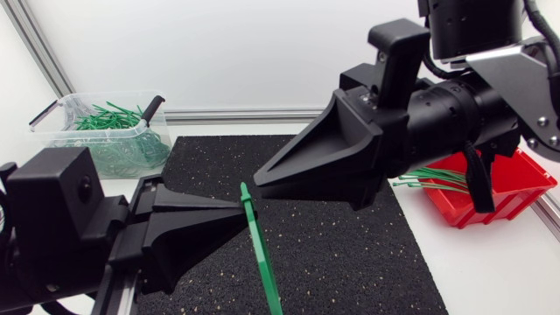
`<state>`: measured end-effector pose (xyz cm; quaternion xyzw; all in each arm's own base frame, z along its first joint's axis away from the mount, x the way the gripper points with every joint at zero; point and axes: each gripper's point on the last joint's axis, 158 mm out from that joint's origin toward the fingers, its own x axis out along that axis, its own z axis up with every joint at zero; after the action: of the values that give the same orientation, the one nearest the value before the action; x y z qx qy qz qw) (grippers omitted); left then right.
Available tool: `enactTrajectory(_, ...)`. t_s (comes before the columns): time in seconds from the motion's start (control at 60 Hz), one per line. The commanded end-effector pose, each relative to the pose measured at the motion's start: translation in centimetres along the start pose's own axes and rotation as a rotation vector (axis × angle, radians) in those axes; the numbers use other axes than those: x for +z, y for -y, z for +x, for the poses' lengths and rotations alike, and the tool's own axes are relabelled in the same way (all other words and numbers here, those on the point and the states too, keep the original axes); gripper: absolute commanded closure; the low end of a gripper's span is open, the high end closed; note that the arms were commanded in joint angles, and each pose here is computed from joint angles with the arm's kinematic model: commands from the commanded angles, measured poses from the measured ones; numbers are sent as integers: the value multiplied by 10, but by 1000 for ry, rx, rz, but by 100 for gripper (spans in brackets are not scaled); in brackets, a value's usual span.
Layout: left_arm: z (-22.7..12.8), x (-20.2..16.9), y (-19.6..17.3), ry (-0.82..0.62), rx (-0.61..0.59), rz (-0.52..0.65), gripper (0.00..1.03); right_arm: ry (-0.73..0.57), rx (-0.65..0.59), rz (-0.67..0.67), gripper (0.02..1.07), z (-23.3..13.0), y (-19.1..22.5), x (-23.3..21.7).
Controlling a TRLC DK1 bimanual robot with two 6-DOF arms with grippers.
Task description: Take a green cable tie from the red box, thread the tail through the head to close it, then place it in the transparent bin on the left.
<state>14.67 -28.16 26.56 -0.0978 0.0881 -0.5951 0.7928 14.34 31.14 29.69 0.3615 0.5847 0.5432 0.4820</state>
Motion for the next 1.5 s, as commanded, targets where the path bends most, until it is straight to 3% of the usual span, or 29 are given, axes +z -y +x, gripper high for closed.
enactTrajectory(0.0,-3,20,2,29,2,86,99,35,8,-12,76,-8,-5,3)
enactTrajectory(0.267,-1,17,-7,-20,57,263,99,86,-4,-92,76,-18,6,26)
enactTrajectory(0.833,8,-14,-11,-156,145,658,99,-78,-48,-257,77,14,35,26)
enactTrajectory(1.0,7,-17,-15,-166,159,692,99,-108,-54,-264,77,16,42,24)
enactTrajectory(1.133,5,-17,-18,-167,173,692,99,-114,-45,-296,97,16,39,21)
enactTrajectory(1.2,5,-18,-18,-169,172,691,99,-114,-43,-307,100,16,37,20)
enactTrajectory(1.483,4,-21,-17,-170,169,692,99,-111,-42,-317,101,14,32,20)
